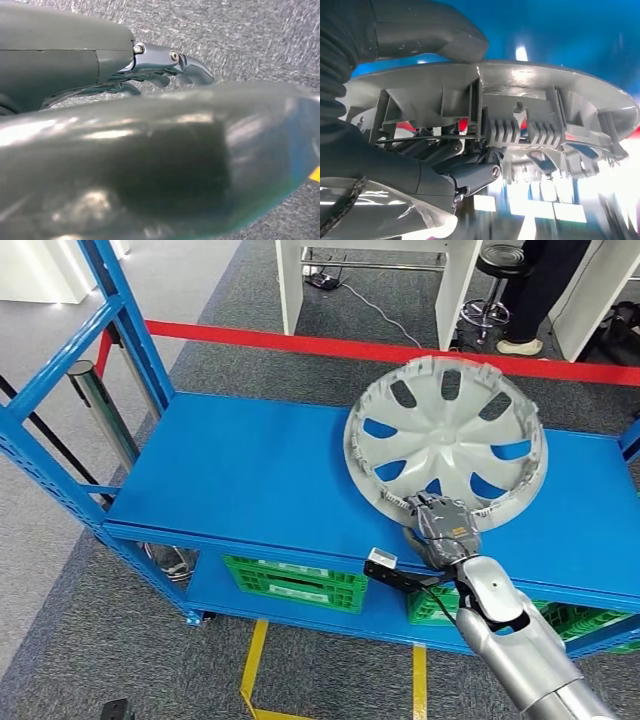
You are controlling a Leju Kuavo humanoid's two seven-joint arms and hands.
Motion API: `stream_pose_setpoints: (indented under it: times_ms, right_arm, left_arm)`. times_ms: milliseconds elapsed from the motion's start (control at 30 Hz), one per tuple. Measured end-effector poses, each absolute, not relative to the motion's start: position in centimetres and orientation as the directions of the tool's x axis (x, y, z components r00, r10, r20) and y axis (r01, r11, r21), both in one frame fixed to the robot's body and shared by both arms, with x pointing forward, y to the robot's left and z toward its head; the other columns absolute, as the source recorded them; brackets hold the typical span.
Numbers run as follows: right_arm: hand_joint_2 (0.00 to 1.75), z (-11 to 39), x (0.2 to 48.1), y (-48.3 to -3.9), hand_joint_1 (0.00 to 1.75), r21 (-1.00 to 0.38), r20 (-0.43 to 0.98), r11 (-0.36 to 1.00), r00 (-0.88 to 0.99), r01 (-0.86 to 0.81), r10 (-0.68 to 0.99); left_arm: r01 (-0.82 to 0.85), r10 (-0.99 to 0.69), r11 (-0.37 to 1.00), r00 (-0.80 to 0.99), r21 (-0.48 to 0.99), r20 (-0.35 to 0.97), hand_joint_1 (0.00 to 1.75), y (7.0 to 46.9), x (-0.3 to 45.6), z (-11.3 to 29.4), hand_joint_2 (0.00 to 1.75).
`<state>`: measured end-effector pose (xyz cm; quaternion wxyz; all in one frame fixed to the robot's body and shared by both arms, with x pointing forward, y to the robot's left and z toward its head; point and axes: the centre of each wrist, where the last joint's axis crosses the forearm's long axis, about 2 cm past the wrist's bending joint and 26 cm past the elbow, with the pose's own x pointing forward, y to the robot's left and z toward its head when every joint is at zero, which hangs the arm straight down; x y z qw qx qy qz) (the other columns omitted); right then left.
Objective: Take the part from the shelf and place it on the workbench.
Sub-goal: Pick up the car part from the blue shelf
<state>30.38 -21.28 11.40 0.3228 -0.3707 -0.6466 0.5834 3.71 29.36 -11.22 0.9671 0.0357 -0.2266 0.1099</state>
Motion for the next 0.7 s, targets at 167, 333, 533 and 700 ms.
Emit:
stream_pose_setpoints:
  times_ms: [167,333,533,700]
  right_arm:
    - [1.75,12.6,28.1,-20.1,1.75,-0.929,-0.159,0.068,-0.559,0.363,0.814]
    - [1.75,13.7,27.0,-19.6,1.75,-0.888,-0.204,0.098,-0.575,0.449,0.792]
    - [1.75,14.5,26.9,-20.1,1.75,-0.870,-0.231,0.099,-0.576,0.483,0.784]
    - [1.75,14.8,26.7,-20.8,1.75,-0.867,-0.230,0.102,-0.574,0.487,0.786]
  left_arm:
    - [-0.256,0.220,0.967,0.845,0.007,0.488,0.00,29.3,3.8,-11.2,0.00]
    - [-0.272,0.236,0.962,0.833,-0.001,0.500,0.00,29.2,4.0,-11.2,0.00]
    - [-0.279,0.242,0.960,0.824,-0.005,0.513,0.00,29.1,4.1,-11.2,0.00]
    - [-0.276,0.235,0.961,0.821,0.002,0.520,0.00,29.1,4.1,-11.2,0.44]
